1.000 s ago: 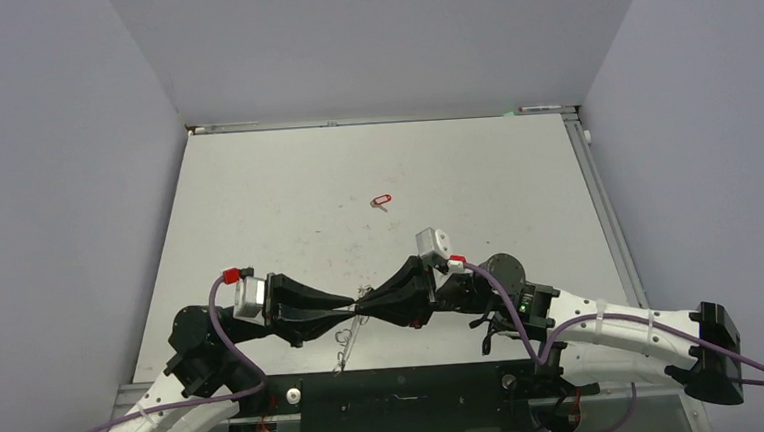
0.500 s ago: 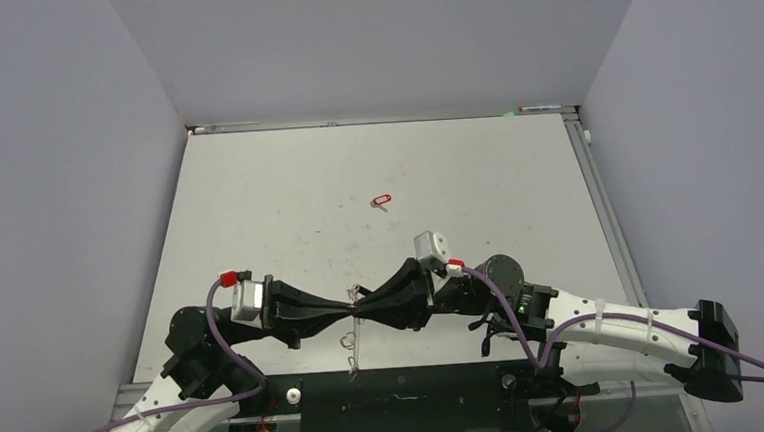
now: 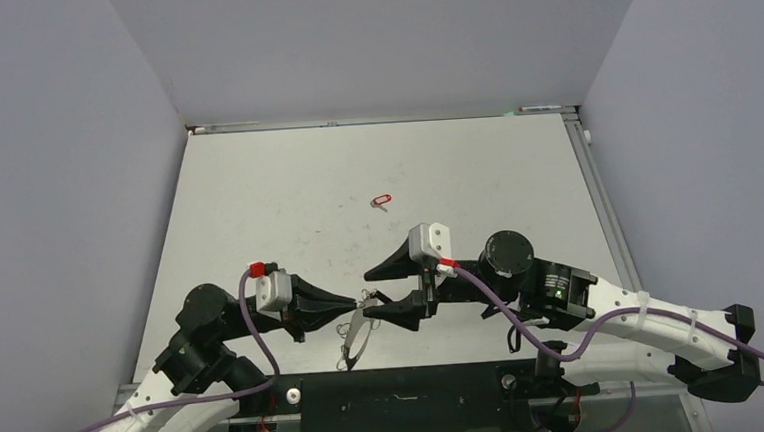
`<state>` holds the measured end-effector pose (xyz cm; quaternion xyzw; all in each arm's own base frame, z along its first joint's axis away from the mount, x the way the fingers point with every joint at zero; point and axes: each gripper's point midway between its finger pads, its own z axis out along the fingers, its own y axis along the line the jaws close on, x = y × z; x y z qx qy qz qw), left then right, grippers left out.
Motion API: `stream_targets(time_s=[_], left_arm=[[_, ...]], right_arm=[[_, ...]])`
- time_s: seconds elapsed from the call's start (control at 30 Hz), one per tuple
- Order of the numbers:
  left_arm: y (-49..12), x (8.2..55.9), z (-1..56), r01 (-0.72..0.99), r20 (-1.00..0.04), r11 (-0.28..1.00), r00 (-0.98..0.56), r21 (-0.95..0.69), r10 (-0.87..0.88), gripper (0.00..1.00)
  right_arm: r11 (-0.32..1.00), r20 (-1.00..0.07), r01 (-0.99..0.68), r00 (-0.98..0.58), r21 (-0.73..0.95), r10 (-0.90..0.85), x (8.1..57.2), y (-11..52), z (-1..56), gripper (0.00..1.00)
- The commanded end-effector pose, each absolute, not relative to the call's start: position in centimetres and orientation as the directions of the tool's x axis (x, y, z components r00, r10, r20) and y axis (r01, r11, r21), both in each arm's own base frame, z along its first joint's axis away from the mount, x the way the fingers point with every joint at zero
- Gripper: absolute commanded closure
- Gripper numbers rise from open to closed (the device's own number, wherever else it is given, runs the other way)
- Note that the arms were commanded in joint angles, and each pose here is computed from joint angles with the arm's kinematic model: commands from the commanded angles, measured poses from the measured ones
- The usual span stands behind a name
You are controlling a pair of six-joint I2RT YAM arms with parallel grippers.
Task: Put the keys on the keyring
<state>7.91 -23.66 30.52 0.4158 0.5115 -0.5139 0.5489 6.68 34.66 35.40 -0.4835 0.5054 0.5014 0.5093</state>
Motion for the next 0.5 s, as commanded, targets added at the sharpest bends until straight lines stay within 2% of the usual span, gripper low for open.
stream_targets(time_s=[0.0, 0.2, 0.3, 0.47], left_arm=[[-23.4, 7.7, 31.5, 0.993, -0.998, 0.116, 0.013, 0.005, -0.069, 1.00], [-23.3, 7.7, 31.2, 0.993, -1.000, 0.119, 0.007, 0.005, -0.013, 1.00], [-23.3, 7.8, 30.9, 0.993, -0.999, 0.114, 0.033, 0.034, 0.012, 1.00], [-23.3, 8.3, 30.5, 0.991, -0.998, 0.128, 0.030, 0.037, 0.054, 1.00]], right_arm=[[0.058, -0.986, -0.994, 0.089, -0.098, -0.144, 7.5, 32.9, 34.9, 0.48], [0.041, -0.948, -0.992, 0.099, -0.117, -0.301, 7.9, 32.5, 33.0, 0.56], [0.044, -0.939, -0.991, 0.102, -0.123, -0.330, 8.2, 32.7, 32.6, 0.61], [0.024, -0.927, -0.993, 0.101, -0.117, -0.361, 8.3, 33.6, 31.8, 0.63]])
